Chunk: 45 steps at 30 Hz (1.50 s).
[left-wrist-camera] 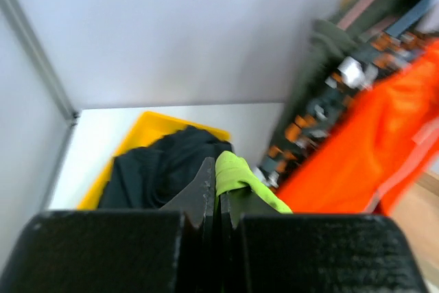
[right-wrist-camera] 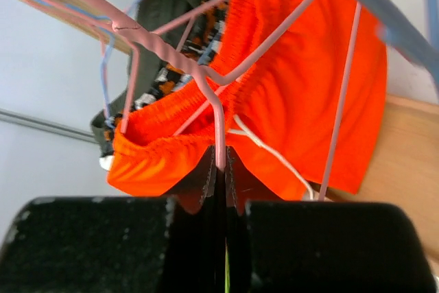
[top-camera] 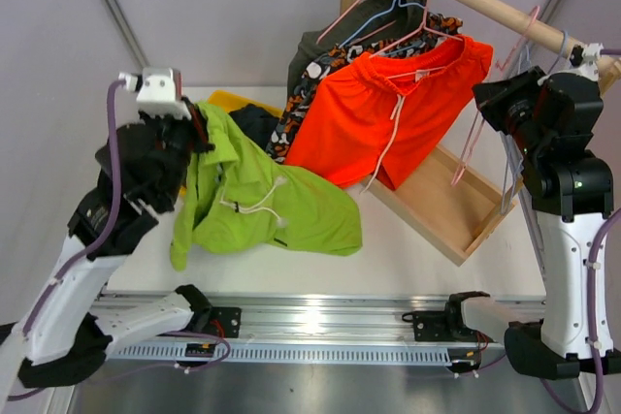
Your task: Remove the shorts from the hanger
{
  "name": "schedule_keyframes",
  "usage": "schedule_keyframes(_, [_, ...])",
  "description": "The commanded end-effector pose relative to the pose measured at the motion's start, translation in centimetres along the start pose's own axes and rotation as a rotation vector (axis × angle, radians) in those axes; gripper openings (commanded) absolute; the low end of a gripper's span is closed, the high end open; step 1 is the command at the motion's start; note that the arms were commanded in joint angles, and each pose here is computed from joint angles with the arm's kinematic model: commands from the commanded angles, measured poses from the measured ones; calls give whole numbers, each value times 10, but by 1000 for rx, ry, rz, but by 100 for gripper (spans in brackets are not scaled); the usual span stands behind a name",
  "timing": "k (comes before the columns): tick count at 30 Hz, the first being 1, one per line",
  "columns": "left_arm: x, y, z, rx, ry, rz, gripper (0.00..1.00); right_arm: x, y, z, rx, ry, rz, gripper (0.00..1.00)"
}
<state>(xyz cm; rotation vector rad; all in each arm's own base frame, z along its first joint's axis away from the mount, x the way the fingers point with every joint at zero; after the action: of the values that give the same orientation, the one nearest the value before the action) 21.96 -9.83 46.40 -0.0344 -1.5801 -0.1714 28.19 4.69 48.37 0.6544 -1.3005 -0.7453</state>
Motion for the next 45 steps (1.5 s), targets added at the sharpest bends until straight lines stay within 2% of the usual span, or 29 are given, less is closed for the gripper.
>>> schedule_keyframes(1, [44,18,-14,7,-92,1,0,-7,-14,0,-25,13,-28,0])
schedule_keyframes(2, [53,32,-18,53,-109,7,0,-9,-18,0,-35,18,-27,1])
schedule_keyframes(4, [54,33,-37,57,-90,1,0,-13,-25,-1,-47,35,-25,4])
schedule_keyframes(5, [77,50,-34,104,-138,21,0,-14,-26,0,-47,39,-25,6])
schedule_keyframes(6, [74,47,-51,85,-113,15,0,-15,-30,-1,-54,44,-24,7])
schedule_keyframes(7, [74,58,-58,120,-95,25,0,-16,-30,0,-49,49,-23,14])
schedule_keyframes(8, [100,67,-52,139,-153,45,0,-17,-31,1,-47,49,-22,20])
schedule_keyframes(9, [94,65,-72,135,-120,42,0,-20,-34,0,-50,57,-22,24])
schedule_keyframes(10, [110,72,-70,151,-160,64,0,-21,-34,0,-47,64,-22,41])
schedule_keyframes(12, [129,86,-73,178,-202,81,0,-24,-35,3,-39,70,-21,64])
schedule_keyframes(13, [139,89,-84,180,-222,86,0,-26,-40,2,-52,76,-15,81])
schedule_keyframes(14, [141,97,-91,206,-222,81,0,-28,-43,3,-62,82,-12,86])
schedule_keyframes(15, [169,104,-75,221,-300,89,0,-29,-45,6,-63,79,-7,89])
schedule_keyframes(16, [168,108,-84,234,-293,87,0,-32,-51,6,-77,86,-3,93])
schedule_keyframes(17, [162,116,-98,257,-278,84,0,-34,-54,7,-81,87,1,95])
schedule_keyframes(22, [170,153,-105,376,-346,118,0,-46,-68,14,-94,109,6,97])
schedule_keyframes(26, [174,160,-113,397,-372,112,0,-55,-81,13,-114,122,8,99])
schedule_keyframes(30, [154,164,-137,415,-314,91,0,-65,-85,12,-108,162,4,99])
schedule_keyframes(35, [86,160,-185,384,-131,98,0,-56,-75,23,-55,129,28,99])
schedule_keyframes(36, [41,157,-205,367,-21,104,0,-54,-71,25,-41,123,33,100])
schedule_keyframes(38, [24,152,-209,351,-11,135,0,-44,-55,34,27,91,45,99])
schedule_keyframes(39, [-33,148,-221,346,111,139,0,-44,-47,38,70,102,50,99])
schedule_keyframes(40, [-34,145,-215,340,95,159,0,-38,-35,42,132,84,60,99])
schedule_keyframes(42, [-81,138,-219,325,164,178,2,-37,-15,54,247,97,81,99])
schedule_keyframes(44, [-103,136,-219,328,216,188,11,-28,8,63,362,74,102,99])
schedule_keyframes(45, [-112,136,-220,335,248,193,33,-31,18,71,427,101,114,99])
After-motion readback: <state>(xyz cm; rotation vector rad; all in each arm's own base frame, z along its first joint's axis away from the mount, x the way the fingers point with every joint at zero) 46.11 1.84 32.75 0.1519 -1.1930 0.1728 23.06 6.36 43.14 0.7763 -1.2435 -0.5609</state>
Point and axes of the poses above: each gripper's point midway between its finger pads, its own z axis back along the fingers, its own y axis along the line the jaws close on, x = y × z, the point moved 3 cm from there along z, back along the fingers, and after that the axes turned 9 degrees about -z, right-handed, at the moved point
